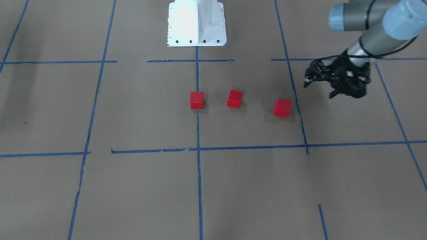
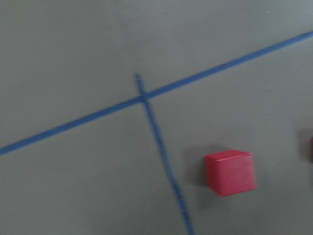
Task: Form red blocks into L shape at center
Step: 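Reach the left gripper over and grasp the middle red cube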
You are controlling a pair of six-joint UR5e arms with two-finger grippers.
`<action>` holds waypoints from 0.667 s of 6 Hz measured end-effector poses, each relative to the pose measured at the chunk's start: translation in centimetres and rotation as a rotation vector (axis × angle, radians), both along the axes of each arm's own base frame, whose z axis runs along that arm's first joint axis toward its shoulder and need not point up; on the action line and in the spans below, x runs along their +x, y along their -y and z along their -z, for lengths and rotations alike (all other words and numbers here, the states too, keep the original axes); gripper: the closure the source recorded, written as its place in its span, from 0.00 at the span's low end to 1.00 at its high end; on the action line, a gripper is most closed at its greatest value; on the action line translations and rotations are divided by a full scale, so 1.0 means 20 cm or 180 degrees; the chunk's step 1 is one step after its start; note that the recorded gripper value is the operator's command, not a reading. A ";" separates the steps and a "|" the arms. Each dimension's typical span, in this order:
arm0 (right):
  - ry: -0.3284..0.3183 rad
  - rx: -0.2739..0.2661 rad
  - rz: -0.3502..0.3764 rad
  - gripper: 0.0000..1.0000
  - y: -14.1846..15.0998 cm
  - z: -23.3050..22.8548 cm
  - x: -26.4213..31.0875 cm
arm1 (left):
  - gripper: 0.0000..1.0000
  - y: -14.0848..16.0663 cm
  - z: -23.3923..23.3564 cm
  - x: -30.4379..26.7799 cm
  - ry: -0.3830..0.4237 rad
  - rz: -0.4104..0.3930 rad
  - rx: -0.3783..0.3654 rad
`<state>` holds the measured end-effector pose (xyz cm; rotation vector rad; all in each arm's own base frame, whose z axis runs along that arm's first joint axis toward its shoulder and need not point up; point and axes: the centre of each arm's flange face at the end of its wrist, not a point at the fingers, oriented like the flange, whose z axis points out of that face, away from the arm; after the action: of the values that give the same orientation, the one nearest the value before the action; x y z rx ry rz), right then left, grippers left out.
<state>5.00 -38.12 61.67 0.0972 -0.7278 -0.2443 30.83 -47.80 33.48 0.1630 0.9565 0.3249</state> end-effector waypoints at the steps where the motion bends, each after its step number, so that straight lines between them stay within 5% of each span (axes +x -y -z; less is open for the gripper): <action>1: 0.0003 -0.0027 -0.0004 0.00 0.00 -0.02 0.00 | 0.00 -0.11 0.14 0.31 0.0093 0.0168 -0.0038; 4: 0.0009 -0.0069 -0.0004 0.00 0.00 -0.06 0.00 | 0.00 -0.28 0.37 0.94 0.0201 0.0464 -0.0220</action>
<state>5.00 -38.12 62.89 0.0776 -0.7331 -0.2350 49.63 -42.17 26.17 0.1575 0.8869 0.1618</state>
